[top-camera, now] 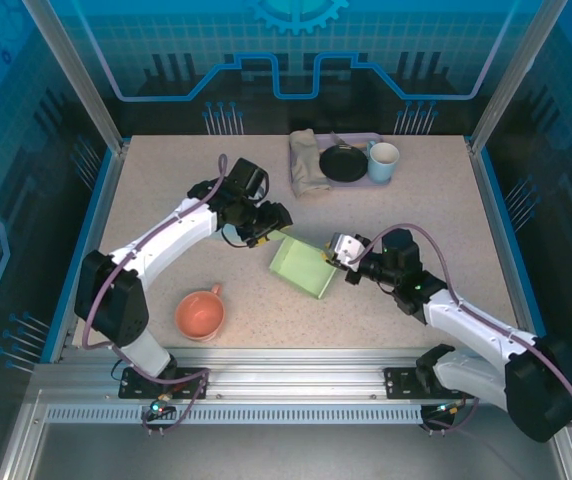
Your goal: Fold the paper box
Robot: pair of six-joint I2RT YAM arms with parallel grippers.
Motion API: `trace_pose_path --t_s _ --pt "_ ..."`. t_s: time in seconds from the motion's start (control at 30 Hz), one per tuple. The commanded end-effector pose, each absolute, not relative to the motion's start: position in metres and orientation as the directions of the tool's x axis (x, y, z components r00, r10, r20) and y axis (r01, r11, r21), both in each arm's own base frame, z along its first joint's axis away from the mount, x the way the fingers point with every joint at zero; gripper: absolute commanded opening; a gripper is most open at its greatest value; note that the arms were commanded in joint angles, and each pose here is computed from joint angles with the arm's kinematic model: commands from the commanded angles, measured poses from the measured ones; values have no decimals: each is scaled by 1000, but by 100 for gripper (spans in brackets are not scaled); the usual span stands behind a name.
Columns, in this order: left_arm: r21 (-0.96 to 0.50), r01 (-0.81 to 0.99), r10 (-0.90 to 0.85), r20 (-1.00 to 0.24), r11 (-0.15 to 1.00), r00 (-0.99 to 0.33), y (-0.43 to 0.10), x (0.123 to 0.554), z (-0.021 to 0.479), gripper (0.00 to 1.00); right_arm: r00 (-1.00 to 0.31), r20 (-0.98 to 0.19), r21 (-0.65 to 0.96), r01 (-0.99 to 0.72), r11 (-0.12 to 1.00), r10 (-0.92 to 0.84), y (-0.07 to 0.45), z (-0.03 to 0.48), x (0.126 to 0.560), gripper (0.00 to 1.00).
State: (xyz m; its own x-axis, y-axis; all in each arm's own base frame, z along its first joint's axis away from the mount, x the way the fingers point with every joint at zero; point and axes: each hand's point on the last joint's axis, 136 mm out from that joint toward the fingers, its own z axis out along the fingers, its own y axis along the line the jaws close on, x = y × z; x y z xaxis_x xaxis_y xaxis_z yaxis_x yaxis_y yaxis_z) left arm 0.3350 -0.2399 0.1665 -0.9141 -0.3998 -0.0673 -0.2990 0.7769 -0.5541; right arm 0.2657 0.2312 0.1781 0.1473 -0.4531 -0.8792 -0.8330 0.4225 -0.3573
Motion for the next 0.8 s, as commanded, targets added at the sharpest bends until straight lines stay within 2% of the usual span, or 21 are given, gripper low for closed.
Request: trace_pose_path --t_s 0.0,0.17,0.33,0.47,0.53,0.77 --pt "-617 -260 -365 -47 743 -930 -266 333 179 60 159 -885 -352 -843 407 -438 242 176 263 1" --pt "-596 -253 -351 -52 762 -935 -267 330 169 53 126 -864 -352 -843 407 -487 243 161 269 5" --pt "-540 -275 -351 -41 796 -936 -257 320 141 48 54 -840 -328 -844 425 -540 239 141 273 15" --pt "-497 -299 -357 -23 814 -934 -248 311 118 43 36 -813 -330 -851 409 -580 238 131 268 16" --pt "-490 -304 -359 -21 817 -933 -246 309 112 42 23 -806 -326 -852 411 -591 238 130 268 17" --pt "-431 -311 -360 -36 847 -932 -233 304 93 41 -35 -715 -327 -866 379 -698 232 110 260 31"
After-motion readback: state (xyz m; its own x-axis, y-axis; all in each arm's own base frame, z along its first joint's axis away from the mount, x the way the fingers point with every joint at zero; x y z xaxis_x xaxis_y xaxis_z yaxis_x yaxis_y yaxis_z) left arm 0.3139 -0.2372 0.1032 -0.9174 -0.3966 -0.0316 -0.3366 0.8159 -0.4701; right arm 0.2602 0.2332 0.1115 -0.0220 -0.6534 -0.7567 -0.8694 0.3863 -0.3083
